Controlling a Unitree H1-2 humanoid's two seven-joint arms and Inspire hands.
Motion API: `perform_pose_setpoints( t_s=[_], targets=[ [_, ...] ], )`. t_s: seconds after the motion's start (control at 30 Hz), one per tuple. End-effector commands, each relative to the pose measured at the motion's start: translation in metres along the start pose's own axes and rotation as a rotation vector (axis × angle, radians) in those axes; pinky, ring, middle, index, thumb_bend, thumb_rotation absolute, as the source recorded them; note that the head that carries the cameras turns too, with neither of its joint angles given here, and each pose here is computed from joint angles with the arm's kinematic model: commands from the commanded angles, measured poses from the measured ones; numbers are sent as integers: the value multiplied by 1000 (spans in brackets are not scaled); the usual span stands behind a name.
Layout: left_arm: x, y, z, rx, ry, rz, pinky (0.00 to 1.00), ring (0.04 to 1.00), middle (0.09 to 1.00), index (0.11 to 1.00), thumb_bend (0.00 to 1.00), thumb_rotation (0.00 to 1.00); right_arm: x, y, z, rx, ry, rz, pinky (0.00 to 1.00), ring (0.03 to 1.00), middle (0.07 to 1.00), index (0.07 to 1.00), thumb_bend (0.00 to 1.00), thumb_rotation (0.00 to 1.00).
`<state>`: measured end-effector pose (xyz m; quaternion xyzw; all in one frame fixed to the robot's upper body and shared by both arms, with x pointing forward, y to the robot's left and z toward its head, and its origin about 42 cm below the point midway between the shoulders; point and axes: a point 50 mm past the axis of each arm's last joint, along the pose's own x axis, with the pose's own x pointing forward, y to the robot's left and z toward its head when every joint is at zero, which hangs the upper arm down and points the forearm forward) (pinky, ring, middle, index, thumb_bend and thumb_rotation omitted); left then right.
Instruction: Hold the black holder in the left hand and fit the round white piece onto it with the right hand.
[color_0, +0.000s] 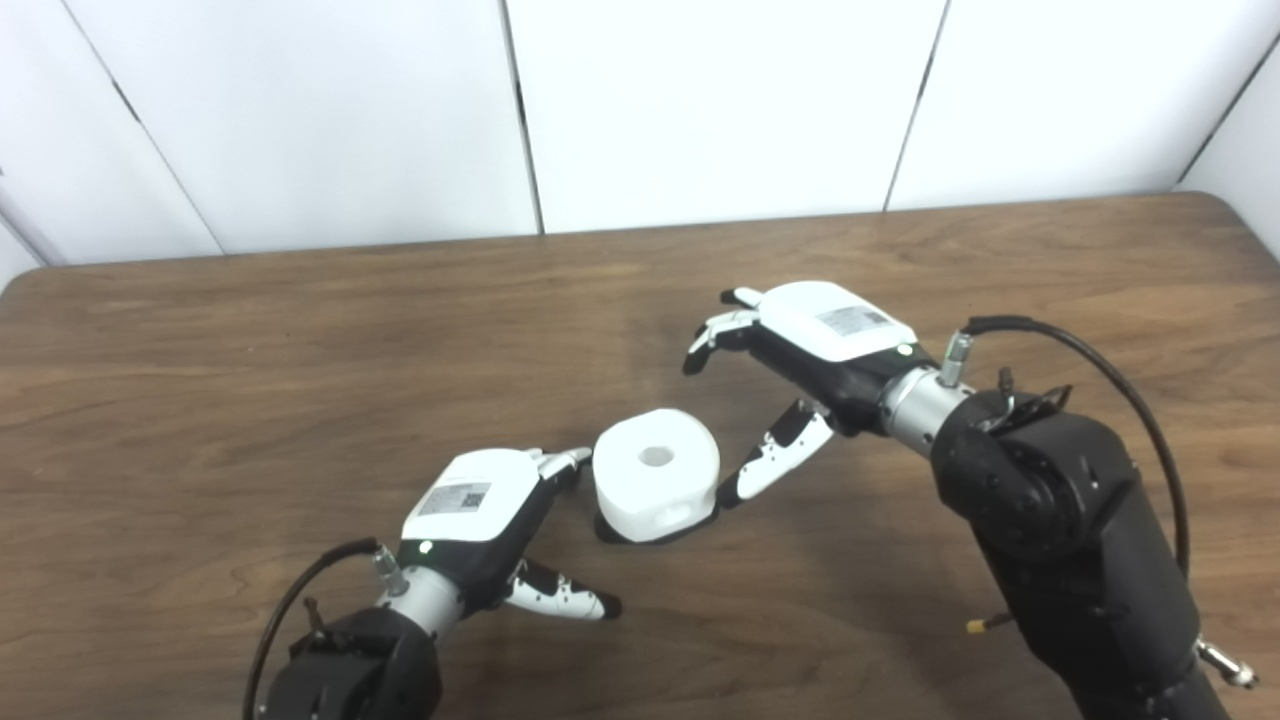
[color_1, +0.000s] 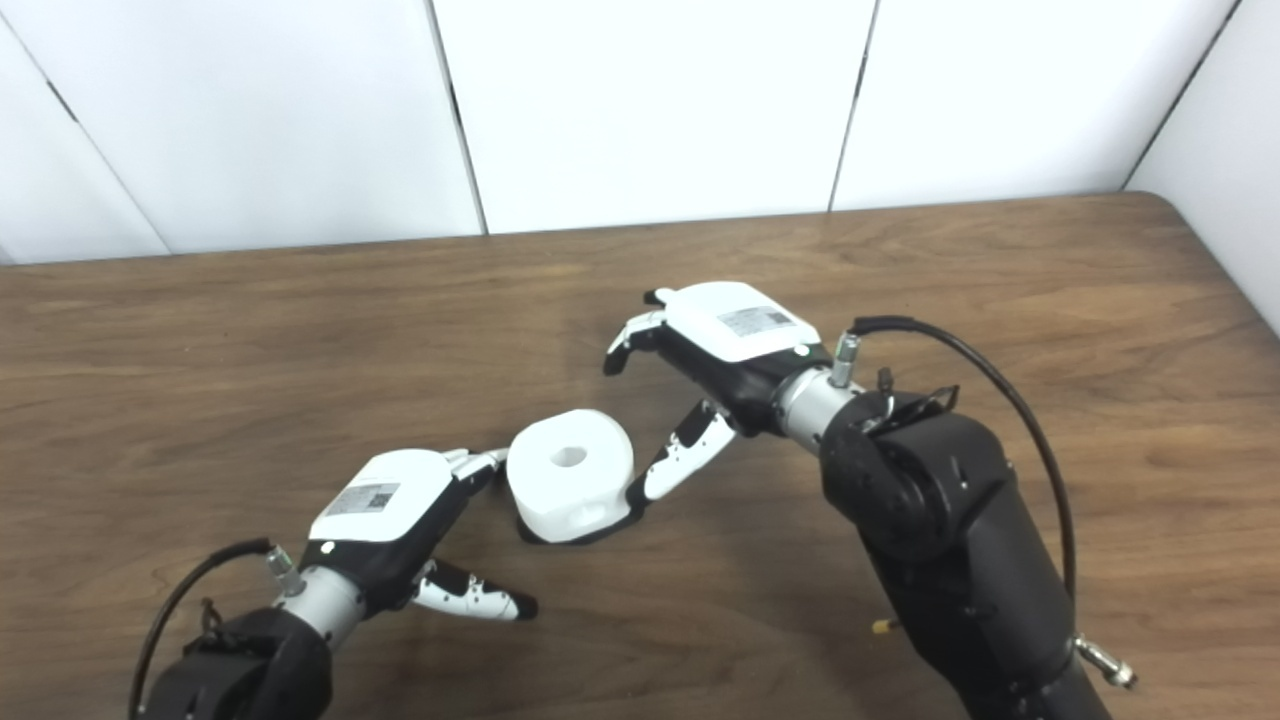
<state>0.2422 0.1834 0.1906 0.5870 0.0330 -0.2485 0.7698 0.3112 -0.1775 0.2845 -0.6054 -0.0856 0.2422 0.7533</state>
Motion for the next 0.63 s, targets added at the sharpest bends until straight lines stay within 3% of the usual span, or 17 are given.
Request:
perform_pose_setpoints(
  t_s=[0.0, 0.17, 0.3, 0.47, 0.6],
  targets=[
    [-7, -14, -13, -14, 46, -156, 905, 938, 913, 946, 984, 360, -7, -14, 2, -16, -17, -83, 930, 969, 864, 735, 1000, 422],
    [-14, -4, -18, -22, 46, -179, 927, 959, 936, 966, 1000, 359, -13, -14, -7, 15, 1, -82, 949, 977, 871, 739, 1000, 431],
    [-24, 6, -29, -71, 56, -107, 890, 949, 931, 965, 975, 344, -22, -10, -21, 59, 22, -84, 950, 969, 863, 745, 999, 472],
    [-38, 14, -46, -208, 106, 36, 832, 909, 902, 944, 902, 241, -41, 0, -41, 182, 80, -95, 906, 946, 875, 789, 868, 681],
    [-47, 12, -60, -352, 161, 154, 780, 889, 904, 921, 814, 170, -59, 15, -53, 322, 131, -128, 823, 918, 902, 849, 723, 925]
  ],
)
